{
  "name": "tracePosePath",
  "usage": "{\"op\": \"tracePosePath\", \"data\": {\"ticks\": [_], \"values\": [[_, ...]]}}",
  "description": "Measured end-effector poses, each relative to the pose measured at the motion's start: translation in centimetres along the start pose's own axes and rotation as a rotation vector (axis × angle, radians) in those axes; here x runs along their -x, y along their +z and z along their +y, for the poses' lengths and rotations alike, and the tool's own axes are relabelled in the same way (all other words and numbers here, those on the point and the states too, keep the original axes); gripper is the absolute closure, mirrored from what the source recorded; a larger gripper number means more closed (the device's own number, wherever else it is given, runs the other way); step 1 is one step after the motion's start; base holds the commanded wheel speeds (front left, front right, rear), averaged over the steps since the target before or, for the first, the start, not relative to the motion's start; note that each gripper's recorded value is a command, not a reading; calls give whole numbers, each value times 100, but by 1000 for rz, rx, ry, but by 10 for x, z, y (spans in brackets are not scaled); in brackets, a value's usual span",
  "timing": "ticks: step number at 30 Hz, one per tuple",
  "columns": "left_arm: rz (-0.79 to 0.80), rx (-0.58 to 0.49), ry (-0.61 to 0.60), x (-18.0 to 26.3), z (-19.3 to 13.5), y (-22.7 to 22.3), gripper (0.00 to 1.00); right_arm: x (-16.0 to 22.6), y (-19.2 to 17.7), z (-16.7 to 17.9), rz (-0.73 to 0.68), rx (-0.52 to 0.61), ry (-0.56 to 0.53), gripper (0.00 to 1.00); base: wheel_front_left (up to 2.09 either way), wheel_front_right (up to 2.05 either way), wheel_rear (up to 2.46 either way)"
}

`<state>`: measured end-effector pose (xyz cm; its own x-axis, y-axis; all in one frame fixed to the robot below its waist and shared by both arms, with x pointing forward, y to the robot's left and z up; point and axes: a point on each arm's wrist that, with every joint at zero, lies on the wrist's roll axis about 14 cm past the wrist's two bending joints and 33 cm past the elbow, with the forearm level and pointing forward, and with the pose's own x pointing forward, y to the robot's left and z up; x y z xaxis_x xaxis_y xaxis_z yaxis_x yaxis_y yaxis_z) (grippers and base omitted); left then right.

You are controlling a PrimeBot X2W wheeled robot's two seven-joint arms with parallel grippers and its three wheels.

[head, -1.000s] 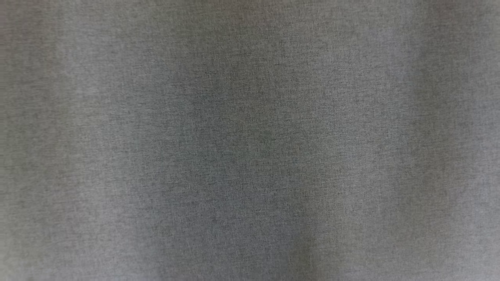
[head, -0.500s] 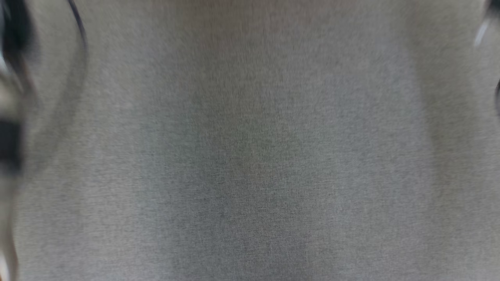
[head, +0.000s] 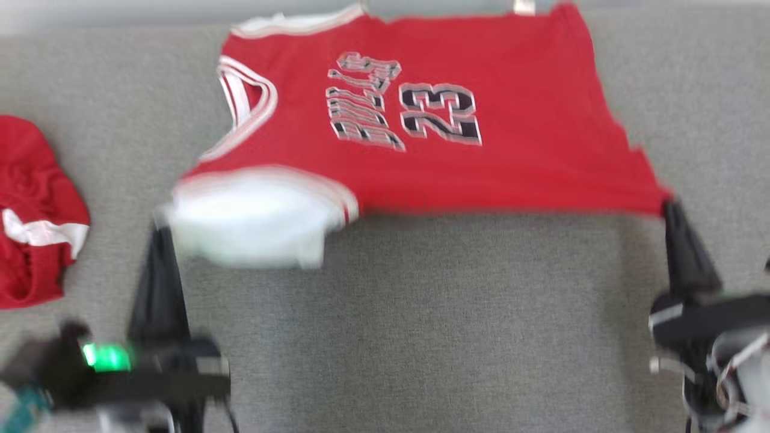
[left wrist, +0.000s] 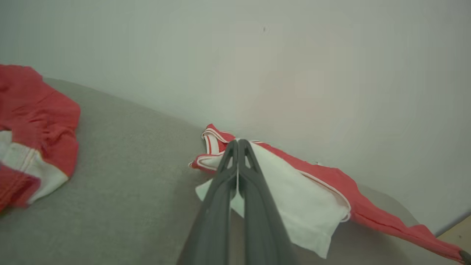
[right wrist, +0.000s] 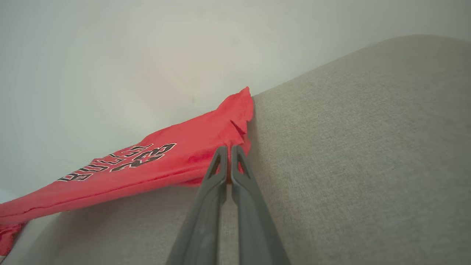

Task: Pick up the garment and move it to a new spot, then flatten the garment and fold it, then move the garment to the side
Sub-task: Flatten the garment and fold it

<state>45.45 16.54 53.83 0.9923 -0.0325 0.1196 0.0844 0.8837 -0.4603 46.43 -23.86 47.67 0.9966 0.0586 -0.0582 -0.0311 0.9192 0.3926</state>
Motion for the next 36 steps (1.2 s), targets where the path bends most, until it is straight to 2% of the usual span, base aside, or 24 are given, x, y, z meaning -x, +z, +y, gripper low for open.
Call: {"op": "tracePosePath", "data": {"ticks": [3,9,22,28,36], "values": [[60,15,78,32,15,-16,100,22,-11,-2,42,2,-29,100,0,0,0],[157,79,161,88,22,-43,100,64,-20,-14,88,-13,-107,100,0,0,0],[266,166,250,166,21,-75,100,142,-33,-45,164,-34,-275,100,0,0,0],[245,146,201,162,14,-69,100,145,-40,-33,174,-81,-263,100,0,0,0],[178,40,-15,99,-11,-38,100,120,-16,-6,100,-99,-176,100,0,0,0]]}}
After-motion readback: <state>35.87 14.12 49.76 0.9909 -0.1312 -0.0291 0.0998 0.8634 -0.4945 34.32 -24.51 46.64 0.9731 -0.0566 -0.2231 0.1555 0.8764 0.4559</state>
